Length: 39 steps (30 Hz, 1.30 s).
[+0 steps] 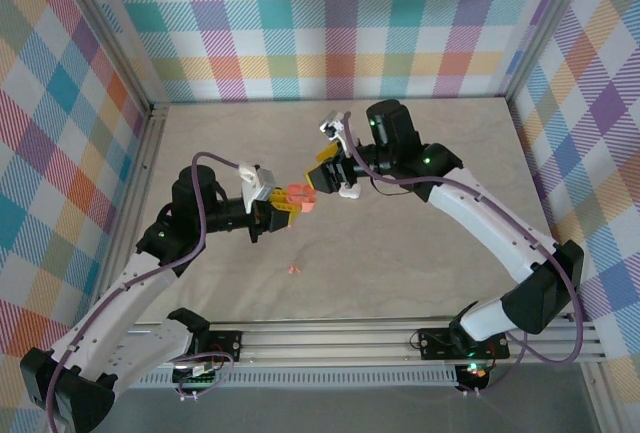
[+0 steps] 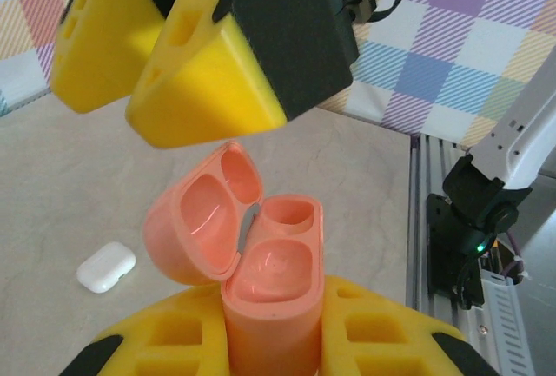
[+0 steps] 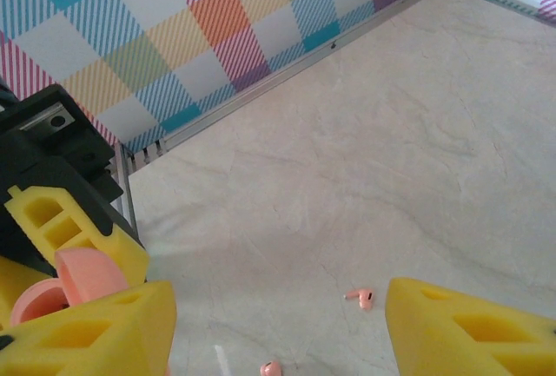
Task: Insert wireless bluetooth earbuds into charging case
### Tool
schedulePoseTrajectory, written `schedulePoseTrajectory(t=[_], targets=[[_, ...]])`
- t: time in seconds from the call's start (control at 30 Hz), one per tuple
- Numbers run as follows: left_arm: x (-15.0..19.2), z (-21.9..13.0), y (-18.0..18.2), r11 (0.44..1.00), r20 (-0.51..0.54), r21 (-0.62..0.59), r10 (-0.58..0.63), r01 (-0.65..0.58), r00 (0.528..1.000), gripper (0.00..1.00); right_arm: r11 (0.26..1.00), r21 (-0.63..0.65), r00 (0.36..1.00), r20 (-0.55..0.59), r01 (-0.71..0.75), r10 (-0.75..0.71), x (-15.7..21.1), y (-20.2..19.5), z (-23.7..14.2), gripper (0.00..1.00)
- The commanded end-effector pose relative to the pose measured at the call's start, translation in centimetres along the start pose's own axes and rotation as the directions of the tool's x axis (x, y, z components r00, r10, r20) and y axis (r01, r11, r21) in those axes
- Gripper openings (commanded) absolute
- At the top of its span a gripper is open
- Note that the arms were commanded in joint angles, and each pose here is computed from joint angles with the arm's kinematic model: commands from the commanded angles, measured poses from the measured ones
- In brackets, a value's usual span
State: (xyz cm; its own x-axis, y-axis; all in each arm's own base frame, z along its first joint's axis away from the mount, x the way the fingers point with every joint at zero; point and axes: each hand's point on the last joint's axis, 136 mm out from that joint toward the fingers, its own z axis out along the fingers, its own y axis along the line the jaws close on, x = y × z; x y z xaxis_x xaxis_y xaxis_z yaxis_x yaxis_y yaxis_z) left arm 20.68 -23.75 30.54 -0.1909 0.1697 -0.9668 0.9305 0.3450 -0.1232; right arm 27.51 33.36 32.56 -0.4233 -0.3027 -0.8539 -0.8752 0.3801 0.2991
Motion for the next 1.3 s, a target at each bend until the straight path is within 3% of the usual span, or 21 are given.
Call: schedulePoseTrajectory(t=[0.0,0.17,0.3,0.43,0.57,0.67,0.8,1.0,1.27], targets=[[1.0,-0.1,0.5,0.999,-0.023,-0.041,0.0,-0.001,1.0,0.0,0.997,-0.021,0.996,0.048,-0.071,0.072,-1.4,0.1,-1.4,0.65],[2.9,-0.2,1.4,0.993,-0.047,-0.106,-0.061,0.056,0.997,0.0,0.975,-0.017,0.968,0.114,-0.223,0.223,-2.1,-1.6,-3.7,0.63],[4.0,-0.7,2.0,0.983,-0.055,-0.161,-0.103,0.093,0.993,0.0,0.966,0.03,0.961,0.111,-0.259,0.254,-1.3,-2.7,-3.8,0.62],[5.0,-1.7,2.8,0.961,-0.06,-0.247,-0.145,0.126,0.988,0.0,0.945,0.069,0.947,0.069,-0.319,0.314,1.6,-3.8,-2.9,0.61],[6.4,-3.0,3.0,0.939,-0.085,-0.315,-0.175,0.14,0.981,0.0,0.923,0.104,0.928,-0.012,-0.37,0.373,6.6,-4.6,-1.0,0.56],[6.8,-3.9,2.9,0.927,-0.092,-0.348,-0.178,0.136,0.98,0.0,0.932,0.152,0.933,-0.097,-0.33,0.347,10.8,-4.4,0.6,0.54],[6.8,-4.9,2.7,0.915,-0.084,-0.382,-0.171,0.126,0.982,0.0,0.964,0.1,0.947,-0.186,-0.246,0.261,14.9,-2.6,3.4,0.49],[6.7,-5.8,2.1,0.913,-0.081,-0.39,-0.162,0.118,0.984,0.0,0.991,-0.007,0.941,-0.315,-0.133,0.124,18.8,-0.1,7.9,0.47],[6.3,-6.7,1.2,0.919,-0.068,-0.382,-0.128,0.093,0.989,0.0,0.993,-0.043,0.913,-0.4,-0.113,0.086,21.6,0.5,11.8,0.41]])
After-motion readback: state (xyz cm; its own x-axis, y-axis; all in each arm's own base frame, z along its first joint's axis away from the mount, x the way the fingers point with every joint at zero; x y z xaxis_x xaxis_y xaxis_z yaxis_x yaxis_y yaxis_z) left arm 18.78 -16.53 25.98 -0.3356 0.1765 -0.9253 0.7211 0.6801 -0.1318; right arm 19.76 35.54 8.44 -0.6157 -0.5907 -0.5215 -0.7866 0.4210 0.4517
